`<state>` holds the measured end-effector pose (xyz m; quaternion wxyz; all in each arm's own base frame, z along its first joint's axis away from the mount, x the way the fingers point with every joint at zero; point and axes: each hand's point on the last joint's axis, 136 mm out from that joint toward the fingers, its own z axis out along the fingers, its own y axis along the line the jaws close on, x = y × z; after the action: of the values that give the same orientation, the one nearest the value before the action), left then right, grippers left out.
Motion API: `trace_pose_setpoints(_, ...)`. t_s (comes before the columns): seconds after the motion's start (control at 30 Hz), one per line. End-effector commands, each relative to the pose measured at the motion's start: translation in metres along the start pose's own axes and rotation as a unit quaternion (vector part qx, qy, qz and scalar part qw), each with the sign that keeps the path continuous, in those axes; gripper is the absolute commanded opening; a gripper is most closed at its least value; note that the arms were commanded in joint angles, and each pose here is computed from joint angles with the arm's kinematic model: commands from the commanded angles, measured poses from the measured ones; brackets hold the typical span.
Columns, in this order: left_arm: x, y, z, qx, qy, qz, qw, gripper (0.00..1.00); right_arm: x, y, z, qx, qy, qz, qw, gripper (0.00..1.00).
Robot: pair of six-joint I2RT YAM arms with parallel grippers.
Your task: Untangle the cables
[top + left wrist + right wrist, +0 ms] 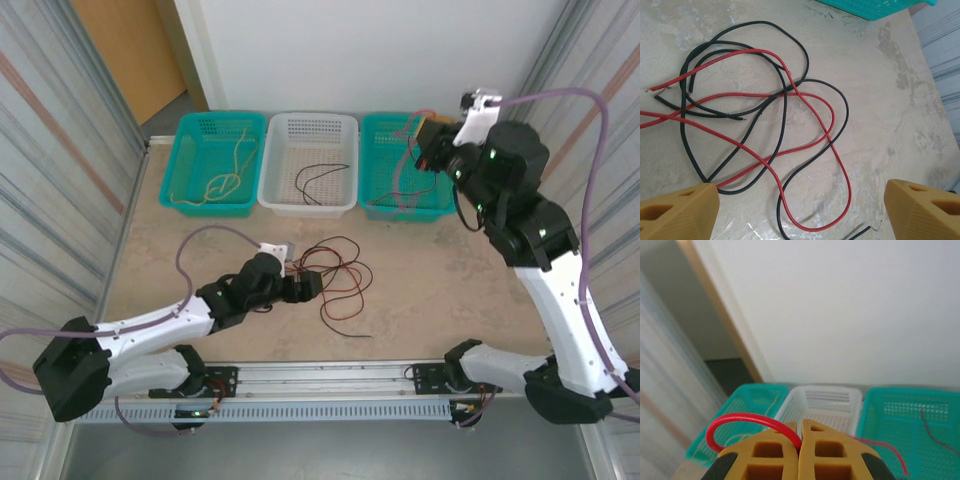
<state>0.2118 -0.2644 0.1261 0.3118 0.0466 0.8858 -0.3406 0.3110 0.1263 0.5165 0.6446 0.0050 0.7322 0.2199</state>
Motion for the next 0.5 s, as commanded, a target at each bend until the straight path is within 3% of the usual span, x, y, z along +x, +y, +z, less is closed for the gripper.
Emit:
trace_pose_setpoints(0.0,-0.007,-0.008,-0.008,0.014,-0.008,-0.006,1.000,0.86,-0.031,-0.006,0.013,-0.029,-0.026,0.045,0.998,0.00)
trace_pose_setpoints(0.2,-0.014,-0.017,-0.015,0.021,-0.009,-0.003,1.000,0.83,-0.037,-0.036,0.059,-0.016,-0.020,0.071,0.997,0.00)
trace_pose_setpoints(0.47,-0.019,-0.024,-0.025,0.027,-0.010,0.015,0.999,0.76,0.003,-0.092,0.117,0.038,0.030,0.089,0.995,0.00)
